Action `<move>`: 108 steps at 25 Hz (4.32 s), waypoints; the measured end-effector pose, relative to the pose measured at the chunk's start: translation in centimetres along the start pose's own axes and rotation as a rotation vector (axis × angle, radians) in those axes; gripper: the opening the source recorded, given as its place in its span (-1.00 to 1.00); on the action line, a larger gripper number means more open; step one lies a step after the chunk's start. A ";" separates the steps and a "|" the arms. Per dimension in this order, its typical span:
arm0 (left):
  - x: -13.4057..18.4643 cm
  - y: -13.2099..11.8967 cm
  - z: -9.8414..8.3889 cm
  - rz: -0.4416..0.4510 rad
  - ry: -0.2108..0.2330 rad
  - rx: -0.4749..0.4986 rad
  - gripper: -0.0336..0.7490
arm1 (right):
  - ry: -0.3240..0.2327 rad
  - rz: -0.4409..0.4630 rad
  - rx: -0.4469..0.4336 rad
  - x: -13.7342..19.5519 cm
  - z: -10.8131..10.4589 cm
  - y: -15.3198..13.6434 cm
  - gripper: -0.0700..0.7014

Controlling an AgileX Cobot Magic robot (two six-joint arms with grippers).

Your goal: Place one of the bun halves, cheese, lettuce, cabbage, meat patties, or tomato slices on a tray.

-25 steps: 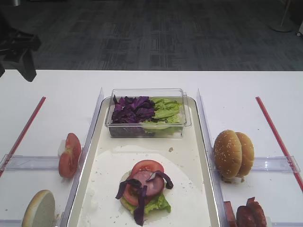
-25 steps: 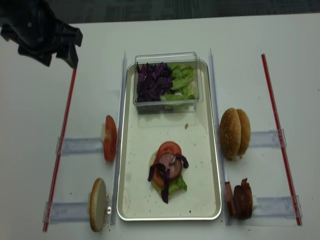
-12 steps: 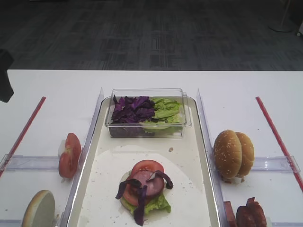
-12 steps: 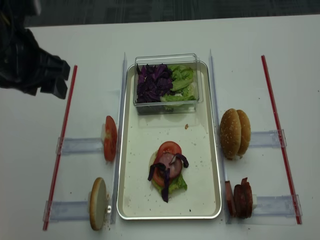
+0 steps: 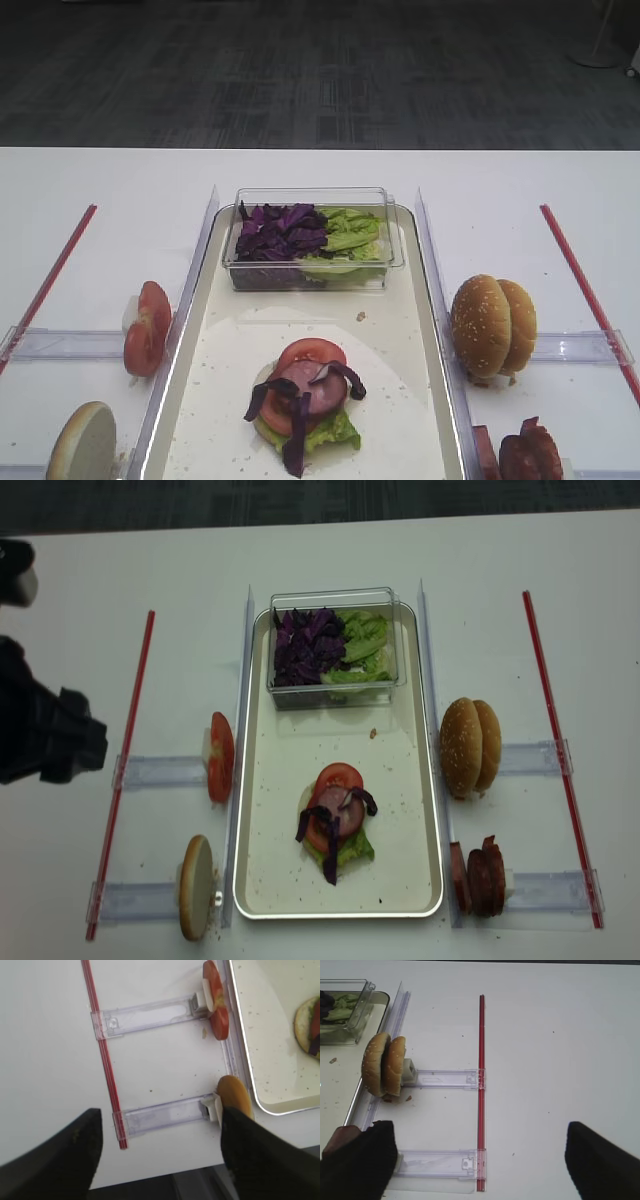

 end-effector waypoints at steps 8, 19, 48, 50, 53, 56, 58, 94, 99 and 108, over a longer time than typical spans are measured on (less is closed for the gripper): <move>5.7 1.7 1.0 -0.107 -0.033 0.023 0.26 | 0.000 0.000 0.000 0.0 0.0 0.0 0.97; 11.7 0.1 2.1 -0.154 -0.039 0.042 0.26 | 0.000 0.000 0.000 0.0 0.0 0.0 0.97; 13.9 -1.9 2.3 -0.244 -0.026 0.085 0.26 | 0.002 0.000 0.000 0.0 0.0 0.0 0.97; 14.3 -1.5 2.4 -0.286 -0.029 0.093 0.26 | 0.002 0.000 0.000 0.0 0.0 0.0 0.97; 15.0 -0.9 2.5 -0.355 -0.032 0.106 0.26 | 0.002 0.000 0.000 0.0 0.0 0.0 0.97; 15.6 -0.5 2.6 -0.406 -0.035 0.113 0.26 | 0.002 0.000 0.000 0.0 0.0 0.0 0.97; 15.8 -0.3 2.6 -0.426 -0.035 0.117 0.26 | 0.002 0.000 0.000 0.0 0.0 0.0 0.97; 17.1 0.4 3.2 -0.538 -0.004 0.114 0.26 | 0.002 0.000 0.000 0.0 0.0 0.0 0.97; 17.1 0.4 3.3 -0.539 -0.005 0.108 0.26 | 0.002 0.000 0.000 0.0 0.0 0.0 0.97; 17.1 0.4 3.3 -0.539 -0.005 0.107 0.25 | 0.002 0.000 0.000 0.0 0.0 0.0 0.97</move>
Point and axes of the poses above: a point on each arm's last joint axis where the gripper is mounted, y pointing back along that axis away from the gripper, z along the wrist's bending axis when the last joint is at zero, x = y × z, the point moved 2 cm from there along -y, pointing out along that axis toward the gripper, and after that the axes turned 14 degrees about y, right-handed, at the moved point
